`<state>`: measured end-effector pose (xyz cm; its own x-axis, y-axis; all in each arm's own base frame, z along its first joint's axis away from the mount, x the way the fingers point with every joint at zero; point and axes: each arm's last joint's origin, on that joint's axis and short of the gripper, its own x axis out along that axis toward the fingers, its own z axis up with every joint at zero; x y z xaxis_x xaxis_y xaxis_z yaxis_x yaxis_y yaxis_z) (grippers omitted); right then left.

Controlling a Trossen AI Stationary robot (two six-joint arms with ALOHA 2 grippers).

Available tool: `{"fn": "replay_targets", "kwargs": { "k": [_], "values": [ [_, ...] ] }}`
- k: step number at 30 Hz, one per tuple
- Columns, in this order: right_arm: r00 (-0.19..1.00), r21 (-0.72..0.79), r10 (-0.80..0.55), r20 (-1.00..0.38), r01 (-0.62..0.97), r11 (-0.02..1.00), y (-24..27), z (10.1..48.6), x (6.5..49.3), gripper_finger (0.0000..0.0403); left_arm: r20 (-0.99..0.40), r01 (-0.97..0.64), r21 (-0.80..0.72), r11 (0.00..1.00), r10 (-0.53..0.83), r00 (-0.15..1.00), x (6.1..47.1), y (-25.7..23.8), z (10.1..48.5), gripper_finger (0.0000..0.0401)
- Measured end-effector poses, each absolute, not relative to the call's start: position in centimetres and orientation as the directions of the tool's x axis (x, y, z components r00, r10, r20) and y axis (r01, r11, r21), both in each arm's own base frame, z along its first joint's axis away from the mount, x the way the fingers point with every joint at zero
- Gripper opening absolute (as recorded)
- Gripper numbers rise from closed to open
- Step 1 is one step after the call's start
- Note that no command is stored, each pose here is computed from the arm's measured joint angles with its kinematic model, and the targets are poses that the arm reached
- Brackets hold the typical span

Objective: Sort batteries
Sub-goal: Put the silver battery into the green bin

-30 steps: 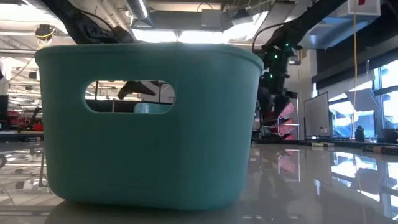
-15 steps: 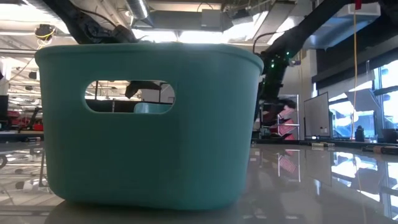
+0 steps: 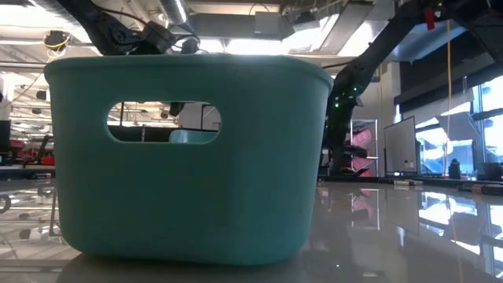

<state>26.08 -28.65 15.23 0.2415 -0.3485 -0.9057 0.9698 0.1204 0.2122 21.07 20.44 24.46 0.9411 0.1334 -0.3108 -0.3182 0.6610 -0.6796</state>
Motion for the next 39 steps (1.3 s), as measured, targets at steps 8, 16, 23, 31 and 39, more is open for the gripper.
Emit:
{"fn": "replay_targets", "kwargs": {
  "k": [8,16,23,31,39],
  "values": [
    [0.206,0.192,-0.347,-0.915,0.978,0.076,-28.5,13.9,26.8,0.0199,-0.290,-0.241,-0.688,0.684,0.046,0.956,21.2,20.1,24.5,0.0159],
    [0.143,0.118,-0.319,-0.937,0.988,0.097,-28.0,12.6,26.9,0.0141,-0.282,-0.224,-0.702,0.676,0.026,0.959,21.2,20.0,24.6,0.0159],
    [0.130,0.081,-0.308,-0.942,0.983,0.165,-28.0,12.5,26.7,0.0019,-0.280,-0.225,-0.701,0.677,0.028,0.959,21.2,20.0,24.6,0.0159],
    [0.164,0.102,-0.276,-0.947,0.968,0.228,-27.8,13.2,26.7,0.0016,-0.282,-0.228,-0.697,0.680,0.032,0.959,21.2,20.1,24.6,0.0159],
    [0.320,0.248,-0.210,-0.924,0.919,0.306,-26.2,17.6,26.5,0.0015,-0.284,-0.228,-0.673,0.703,0.039,0.958,21.2,20.1,24.6,0.0159]
  ]
}}
